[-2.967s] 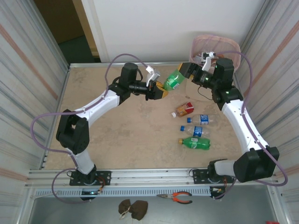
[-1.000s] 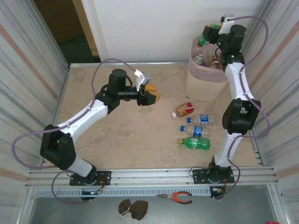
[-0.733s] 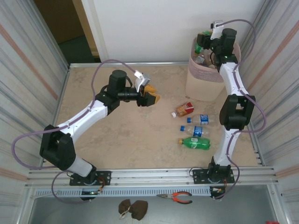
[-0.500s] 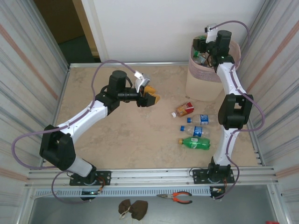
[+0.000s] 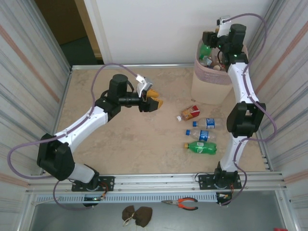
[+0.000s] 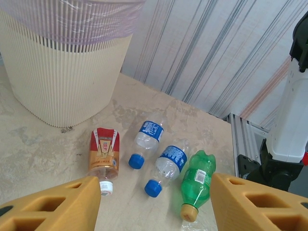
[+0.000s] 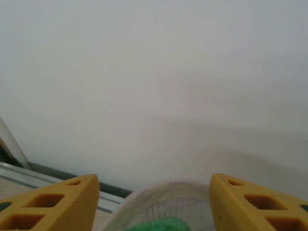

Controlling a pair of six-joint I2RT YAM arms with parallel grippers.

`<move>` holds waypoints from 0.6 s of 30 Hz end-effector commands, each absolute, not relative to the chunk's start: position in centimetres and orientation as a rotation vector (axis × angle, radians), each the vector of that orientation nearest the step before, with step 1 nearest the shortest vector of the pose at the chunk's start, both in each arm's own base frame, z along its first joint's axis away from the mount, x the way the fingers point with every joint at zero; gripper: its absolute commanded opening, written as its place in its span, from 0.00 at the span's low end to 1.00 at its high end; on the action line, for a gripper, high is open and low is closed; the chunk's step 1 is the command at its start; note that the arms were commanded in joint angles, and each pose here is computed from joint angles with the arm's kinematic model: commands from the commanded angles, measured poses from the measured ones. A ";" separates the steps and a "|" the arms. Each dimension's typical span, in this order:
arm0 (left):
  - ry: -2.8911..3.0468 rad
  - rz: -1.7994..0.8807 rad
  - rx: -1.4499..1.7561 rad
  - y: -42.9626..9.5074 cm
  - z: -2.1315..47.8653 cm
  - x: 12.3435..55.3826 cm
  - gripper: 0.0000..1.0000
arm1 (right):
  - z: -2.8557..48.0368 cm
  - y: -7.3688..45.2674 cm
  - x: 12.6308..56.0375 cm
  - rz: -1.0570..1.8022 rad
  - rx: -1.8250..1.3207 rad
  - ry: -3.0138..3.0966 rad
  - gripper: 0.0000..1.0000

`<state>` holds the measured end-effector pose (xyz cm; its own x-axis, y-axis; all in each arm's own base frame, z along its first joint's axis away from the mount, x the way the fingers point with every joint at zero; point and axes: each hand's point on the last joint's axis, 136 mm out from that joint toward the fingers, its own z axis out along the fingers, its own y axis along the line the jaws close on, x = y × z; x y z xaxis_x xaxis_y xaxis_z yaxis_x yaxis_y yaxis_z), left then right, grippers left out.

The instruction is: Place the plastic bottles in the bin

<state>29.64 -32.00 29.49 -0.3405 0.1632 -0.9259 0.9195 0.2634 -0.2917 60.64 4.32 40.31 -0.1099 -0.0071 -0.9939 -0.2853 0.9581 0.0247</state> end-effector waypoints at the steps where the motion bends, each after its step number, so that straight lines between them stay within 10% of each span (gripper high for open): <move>1: 1.661 -1.123 1.006 -31.5 30.5 29.3 0.62 | 42.9 4.6 59.2 0.282 -0.225 1.639 0.52; 9: 1.675 -1.104 0.994 -31.2 29.9 29.4 0.62 | 39.0 4.5 61.1 0.326 -0.191 1.742 0.26; 18: 1.693 -1.103 0.986 -31.1 29.4 29.6 0.61 | 29.9 4.8 62.3 0.391 -0.135 1.959 0.23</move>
<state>29.65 -31.70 28.72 -0.3491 0.1674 -0.9220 0.9121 0.2863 -0.2934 62.45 4.74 33.67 -0.3033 0.0541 -0.9514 -0.2880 0.9465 0.1457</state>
